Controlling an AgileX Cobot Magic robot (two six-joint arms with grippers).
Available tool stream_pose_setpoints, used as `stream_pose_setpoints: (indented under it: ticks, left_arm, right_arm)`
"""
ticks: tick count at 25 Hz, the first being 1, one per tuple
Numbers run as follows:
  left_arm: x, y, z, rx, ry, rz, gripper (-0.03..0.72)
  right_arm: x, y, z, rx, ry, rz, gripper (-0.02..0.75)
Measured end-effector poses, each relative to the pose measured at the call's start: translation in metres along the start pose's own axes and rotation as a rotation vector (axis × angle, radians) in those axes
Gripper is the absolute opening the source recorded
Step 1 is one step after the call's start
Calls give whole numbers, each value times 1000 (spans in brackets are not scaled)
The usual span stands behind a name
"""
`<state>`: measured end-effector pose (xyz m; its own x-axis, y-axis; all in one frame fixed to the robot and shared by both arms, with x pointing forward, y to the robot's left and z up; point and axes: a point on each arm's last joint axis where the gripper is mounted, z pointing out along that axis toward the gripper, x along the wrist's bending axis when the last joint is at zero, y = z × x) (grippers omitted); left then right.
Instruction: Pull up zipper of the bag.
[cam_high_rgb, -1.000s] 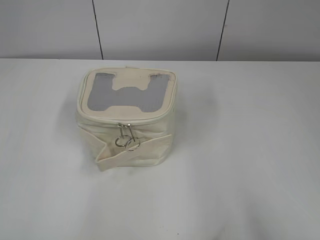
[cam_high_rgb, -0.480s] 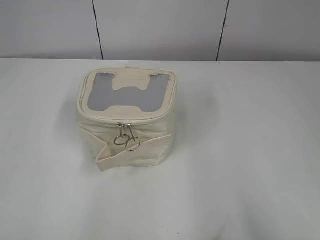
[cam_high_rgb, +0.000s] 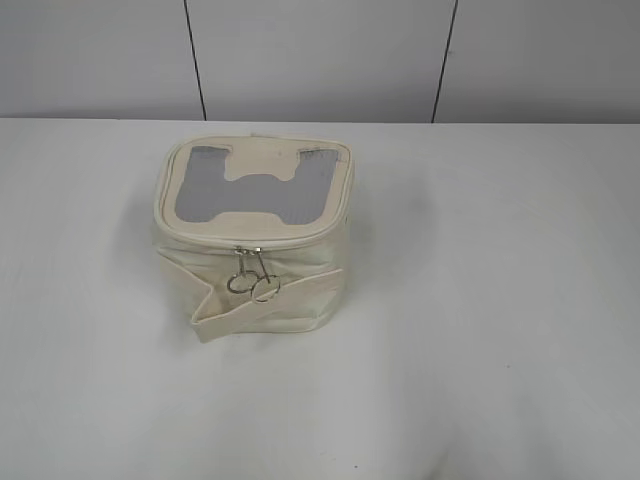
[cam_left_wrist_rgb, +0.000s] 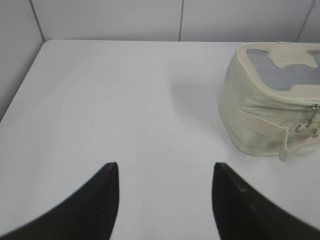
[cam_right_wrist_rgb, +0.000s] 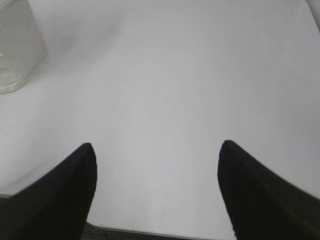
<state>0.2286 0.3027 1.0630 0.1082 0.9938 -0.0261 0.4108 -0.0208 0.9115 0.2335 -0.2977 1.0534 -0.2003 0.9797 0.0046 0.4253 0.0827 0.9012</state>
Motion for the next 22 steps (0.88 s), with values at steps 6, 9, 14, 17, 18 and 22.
stream_pose_setpoints:
  ticks: [6, 9, 14, 17, 18, 22]
  left_arm:
    - [0, 0, 0, -1, 19, -8, 458]
    - [0, 0, 0, -1, 19, -8, 458]
    - [0, 0, 0, -1, 19, -6, 458]
    - [0, 0, 0, -1, 19, -5, 458]
    - [0, 0, 0, -1, 19, -5, 458]
    - [0, 0, 0, -1, 19, -5, 458]
  right_arm:
    - [0, 0, 0, 0, -43, 20, 588]
    - [0, 0, 0, 0, -43, 20, 588]
    - [0, 0, 0, 0, -43, 20, 588]
    - [0, 0, 0, 0, -43, 20, 588]
    - [0, 0, 0, 0, -43, 20, 588]
    - [0, 0, 0, 0, -46, 21, 588]
